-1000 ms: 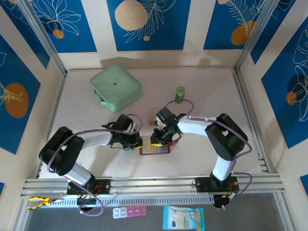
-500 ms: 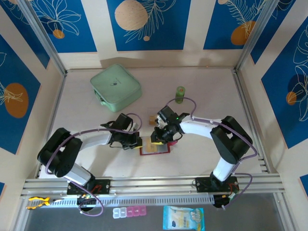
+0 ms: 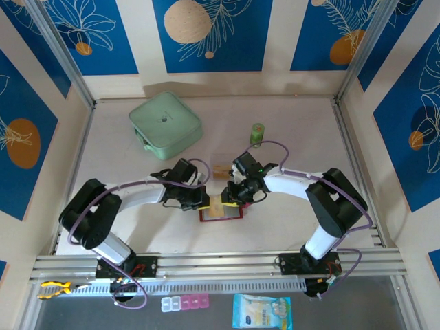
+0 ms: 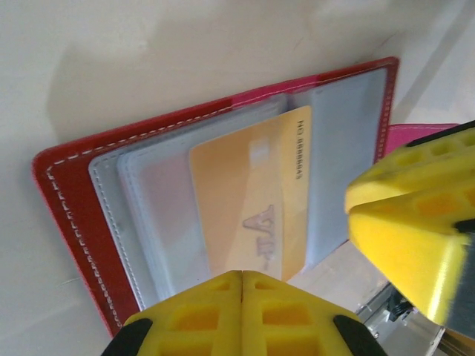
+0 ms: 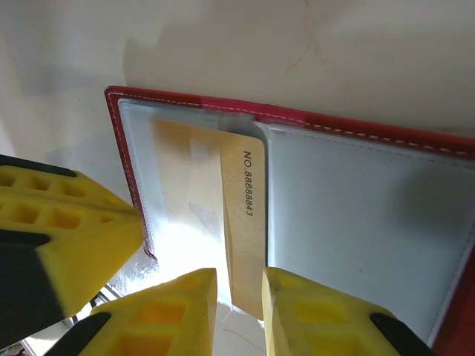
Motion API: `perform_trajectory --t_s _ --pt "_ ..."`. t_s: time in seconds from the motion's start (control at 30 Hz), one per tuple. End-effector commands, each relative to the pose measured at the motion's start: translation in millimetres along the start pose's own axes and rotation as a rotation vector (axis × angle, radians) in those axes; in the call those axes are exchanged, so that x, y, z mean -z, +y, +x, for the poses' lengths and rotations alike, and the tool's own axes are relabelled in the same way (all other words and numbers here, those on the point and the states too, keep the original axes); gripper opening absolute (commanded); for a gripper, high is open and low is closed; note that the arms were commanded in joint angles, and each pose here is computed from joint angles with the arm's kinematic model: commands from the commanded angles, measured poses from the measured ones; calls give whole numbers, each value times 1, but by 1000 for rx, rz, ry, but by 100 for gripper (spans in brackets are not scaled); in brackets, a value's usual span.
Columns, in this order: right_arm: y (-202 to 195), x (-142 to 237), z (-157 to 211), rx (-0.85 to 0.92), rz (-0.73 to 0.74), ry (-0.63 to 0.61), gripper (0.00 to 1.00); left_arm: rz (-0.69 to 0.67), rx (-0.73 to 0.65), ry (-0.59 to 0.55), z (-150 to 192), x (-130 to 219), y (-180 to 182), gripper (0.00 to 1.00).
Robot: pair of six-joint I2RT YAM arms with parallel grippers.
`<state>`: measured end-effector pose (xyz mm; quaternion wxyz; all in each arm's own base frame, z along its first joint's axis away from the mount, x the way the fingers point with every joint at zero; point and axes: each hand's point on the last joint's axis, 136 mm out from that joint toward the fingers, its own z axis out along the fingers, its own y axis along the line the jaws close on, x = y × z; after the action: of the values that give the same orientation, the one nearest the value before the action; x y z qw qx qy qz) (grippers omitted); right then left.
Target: Take the credit cards out of the card holder
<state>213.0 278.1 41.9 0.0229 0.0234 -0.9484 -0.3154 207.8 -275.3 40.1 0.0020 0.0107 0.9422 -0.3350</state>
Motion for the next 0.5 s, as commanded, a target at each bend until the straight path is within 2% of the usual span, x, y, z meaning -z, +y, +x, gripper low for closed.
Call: perform_trajectory --t_s 0.0,0.47 --pt "6 6 4 -1 -41 3 24 -16 -13 11 1 -5 2 0" --pt "3 -1 4 -19 -66 19 25 -68 7 40 9 -16 24 0"
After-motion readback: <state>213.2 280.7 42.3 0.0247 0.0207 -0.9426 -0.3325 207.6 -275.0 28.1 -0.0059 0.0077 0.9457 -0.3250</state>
